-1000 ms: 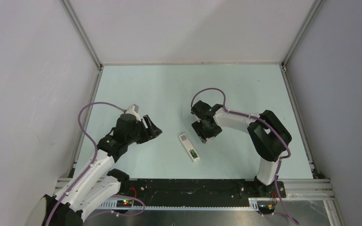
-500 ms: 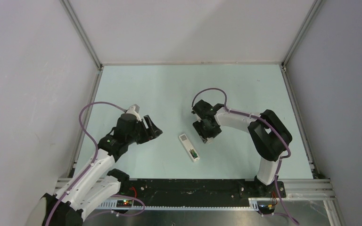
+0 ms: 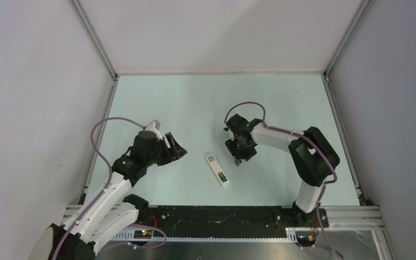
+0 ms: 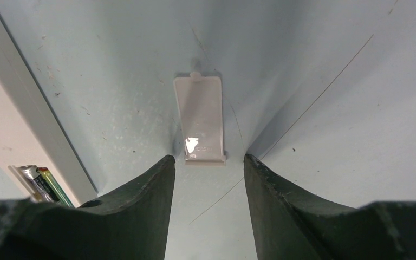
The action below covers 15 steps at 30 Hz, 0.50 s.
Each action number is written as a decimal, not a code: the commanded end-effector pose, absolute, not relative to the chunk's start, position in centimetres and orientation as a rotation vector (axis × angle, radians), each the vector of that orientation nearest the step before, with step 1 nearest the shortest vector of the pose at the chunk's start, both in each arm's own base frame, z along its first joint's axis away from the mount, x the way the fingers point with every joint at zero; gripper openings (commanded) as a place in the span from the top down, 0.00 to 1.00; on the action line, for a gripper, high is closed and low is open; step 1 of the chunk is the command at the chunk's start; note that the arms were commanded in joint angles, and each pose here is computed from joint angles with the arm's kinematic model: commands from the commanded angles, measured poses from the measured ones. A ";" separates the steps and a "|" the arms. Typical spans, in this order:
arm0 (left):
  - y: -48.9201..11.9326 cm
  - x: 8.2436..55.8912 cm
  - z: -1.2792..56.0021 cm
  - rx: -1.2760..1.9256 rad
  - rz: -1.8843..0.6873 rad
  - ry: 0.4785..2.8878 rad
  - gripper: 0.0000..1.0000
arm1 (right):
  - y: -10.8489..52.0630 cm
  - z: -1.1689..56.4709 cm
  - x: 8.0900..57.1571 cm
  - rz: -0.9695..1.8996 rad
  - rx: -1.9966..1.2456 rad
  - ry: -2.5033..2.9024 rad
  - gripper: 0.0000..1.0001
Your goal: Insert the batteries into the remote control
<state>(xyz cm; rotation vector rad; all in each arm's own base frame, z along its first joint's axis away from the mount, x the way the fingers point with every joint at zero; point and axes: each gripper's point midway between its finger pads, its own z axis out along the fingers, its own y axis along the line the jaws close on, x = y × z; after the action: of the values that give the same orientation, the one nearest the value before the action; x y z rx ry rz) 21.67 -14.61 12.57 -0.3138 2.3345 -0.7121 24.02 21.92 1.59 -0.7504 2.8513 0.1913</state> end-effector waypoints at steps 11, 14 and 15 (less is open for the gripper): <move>-14.7 22.3 14.1 -0.304 -0.731 2.285 0.28 | 21.0 0.2 21.6 0.157 -0.788 2.910 0.53; -14.7 22.3 14.2 -0.304 -0.733 2.283 0.28 | 21.0 0.0 22.4 0.120 -0.767 2.885 0.53; -14.7 22.3 14.2 -0.303 -0.733 2.282 0.28 | 21.0 0.0 22.7 0.101 -0.760 2.870 0.53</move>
<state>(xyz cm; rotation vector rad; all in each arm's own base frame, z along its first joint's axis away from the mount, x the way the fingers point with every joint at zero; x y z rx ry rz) 21.63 -14.65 12.64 -0.3118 2.3327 -0.7162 22.95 21.59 1.46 -0.7753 2.8628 0.1690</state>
